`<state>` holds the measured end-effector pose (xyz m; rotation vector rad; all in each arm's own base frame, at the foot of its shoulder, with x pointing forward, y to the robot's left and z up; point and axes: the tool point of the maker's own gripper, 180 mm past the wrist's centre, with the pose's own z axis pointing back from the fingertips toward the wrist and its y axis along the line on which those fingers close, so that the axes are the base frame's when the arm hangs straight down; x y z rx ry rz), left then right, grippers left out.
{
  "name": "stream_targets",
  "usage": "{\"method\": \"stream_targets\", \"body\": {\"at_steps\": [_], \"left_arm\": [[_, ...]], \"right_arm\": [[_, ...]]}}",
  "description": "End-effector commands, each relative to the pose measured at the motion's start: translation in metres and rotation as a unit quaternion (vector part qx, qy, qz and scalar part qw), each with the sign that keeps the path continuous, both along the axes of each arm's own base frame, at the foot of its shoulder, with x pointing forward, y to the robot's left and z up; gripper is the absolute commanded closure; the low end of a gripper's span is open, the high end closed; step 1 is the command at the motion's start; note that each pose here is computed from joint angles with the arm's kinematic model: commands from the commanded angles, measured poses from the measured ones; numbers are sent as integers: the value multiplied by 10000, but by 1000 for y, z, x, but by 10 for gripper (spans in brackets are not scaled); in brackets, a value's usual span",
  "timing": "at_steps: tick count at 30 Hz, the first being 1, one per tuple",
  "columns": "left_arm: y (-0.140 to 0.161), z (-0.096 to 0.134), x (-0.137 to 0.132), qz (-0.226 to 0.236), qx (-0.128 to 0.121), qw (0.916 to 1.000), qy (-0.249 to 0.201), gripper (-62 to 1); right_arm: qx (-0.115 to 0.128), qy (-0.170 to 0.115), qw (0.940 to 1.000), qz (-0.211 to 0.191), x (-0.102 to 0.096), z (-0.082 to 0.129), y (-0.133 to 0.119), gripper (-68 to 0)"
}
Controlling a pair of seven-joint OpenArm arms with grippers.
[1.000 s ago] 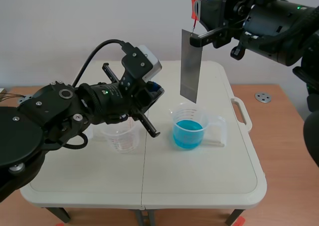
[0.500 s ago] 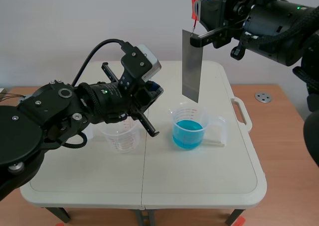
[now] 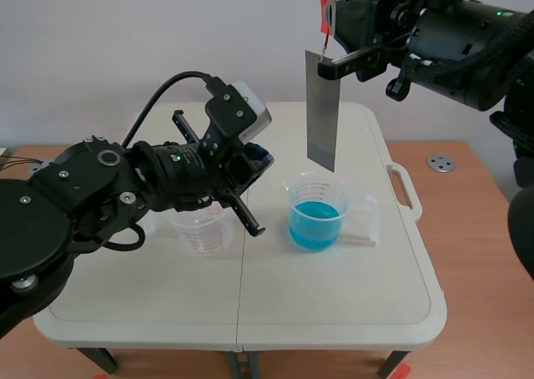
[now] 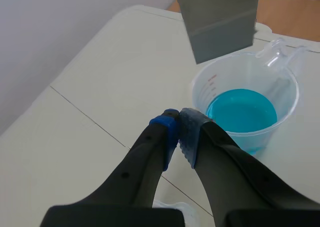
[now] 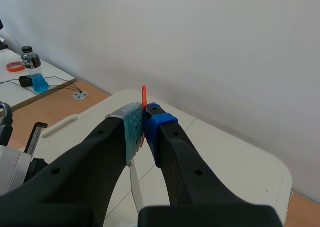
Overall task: Hold the metal plate by the orange handle, dip it into the blue solution, take it out and point at it, then put the plate back in the beaker on the left.
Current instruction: 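Point at the plate with the left hand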
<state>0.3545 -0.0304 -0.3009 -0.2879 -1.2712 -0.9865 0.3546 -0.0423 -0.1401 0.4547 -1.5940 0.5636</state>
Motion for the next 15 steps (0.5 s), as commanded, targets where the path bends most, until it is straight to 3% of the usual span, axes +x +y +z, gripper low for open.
{"method": "stream_targets", "body": {"at_steps": [1,7,15], "left_arm": [[-3,5,-1,2,-93,9999,-57,-12],[15,4,7,296,-37,9995,-105,-12],[105,2,-6,1096,0,9939,-95,-12]], "right_arm": [[84,-277,9996,70,-3,18,1,-13],[84,-277,9996,70,-3,18,1,-13],[75,-265,9996,68,-3,17,1,-13]]}}
